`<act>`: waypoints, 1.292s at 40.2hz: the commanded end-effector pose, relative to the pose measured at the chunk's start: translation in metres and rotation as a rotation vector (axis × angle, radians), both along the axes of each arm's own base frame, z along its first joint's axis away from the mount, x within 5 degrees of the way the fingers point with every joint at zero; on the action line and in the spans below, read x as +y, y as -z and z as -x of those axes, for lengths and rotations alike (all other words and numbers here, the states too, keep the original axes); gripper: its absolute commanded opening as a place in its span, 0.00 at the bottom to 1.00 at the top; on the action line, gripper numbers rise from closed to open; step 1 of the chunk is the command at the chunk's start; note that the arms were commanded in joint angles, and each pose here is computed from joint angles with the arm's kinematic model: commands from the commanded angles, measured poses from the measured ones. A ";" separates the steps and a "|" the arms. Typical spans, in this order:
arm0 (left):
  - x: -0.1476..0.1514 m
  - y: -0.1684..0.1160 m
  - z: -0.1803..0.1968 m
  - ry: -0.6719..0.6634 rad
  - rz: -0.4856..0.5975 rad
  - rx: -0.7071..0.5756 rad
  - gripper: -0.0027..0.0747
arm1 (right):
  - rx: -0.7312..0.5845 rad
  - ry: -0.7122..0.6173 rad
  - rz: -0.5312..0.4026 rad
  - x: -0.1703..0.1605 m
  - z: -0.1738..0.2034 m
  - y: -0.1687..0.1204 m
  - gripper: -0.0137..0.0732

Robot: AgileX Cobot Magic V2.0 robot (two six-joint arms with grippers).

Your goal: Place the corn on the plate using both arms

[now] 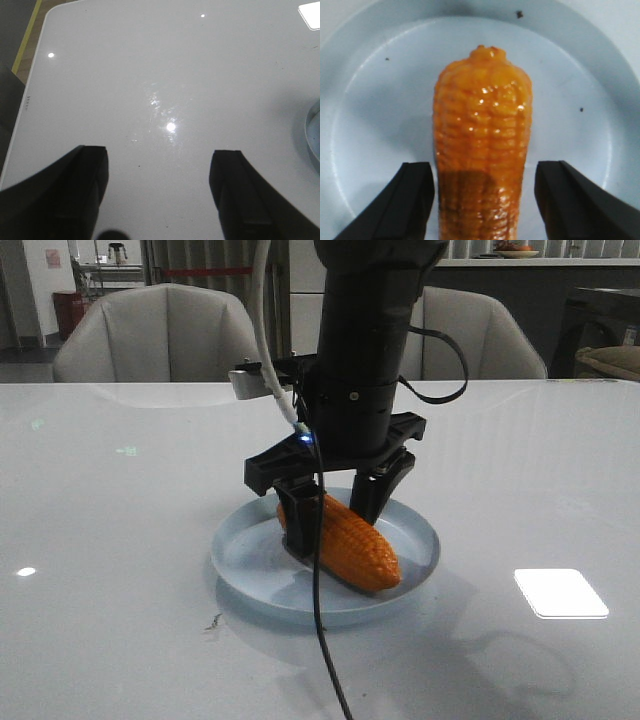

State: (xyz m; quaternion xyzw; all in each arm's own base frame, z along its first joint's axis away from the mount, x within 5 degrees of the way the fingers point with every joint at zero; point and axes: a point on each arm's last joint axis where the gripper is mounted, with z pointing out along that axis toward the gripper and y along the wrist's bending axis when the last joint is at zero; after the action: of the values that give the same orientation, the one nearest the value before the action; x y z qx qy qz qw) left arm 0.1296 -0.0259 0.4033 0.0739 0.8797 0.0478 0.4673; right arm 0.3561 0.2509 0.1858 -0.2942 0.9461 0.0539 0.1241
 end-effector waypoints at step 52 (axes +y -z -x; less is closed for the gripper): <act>0.000 -0.016 -0.003 0.022 -0.012 -0.134 0.67 | -0.633 0.651 -0.149 -0.257 0.218 -0.209 0.78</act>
State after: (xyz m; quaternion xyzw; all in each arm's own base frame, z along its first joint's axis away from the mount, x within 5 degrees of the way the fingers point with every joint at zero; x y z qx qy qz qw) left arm 0.1313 -0.0252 0.4059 0.0779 0.8712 0.0565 0.4813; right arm 0.1489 -0.0052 0.3943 0.0275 0.9199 -0.0091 0.3911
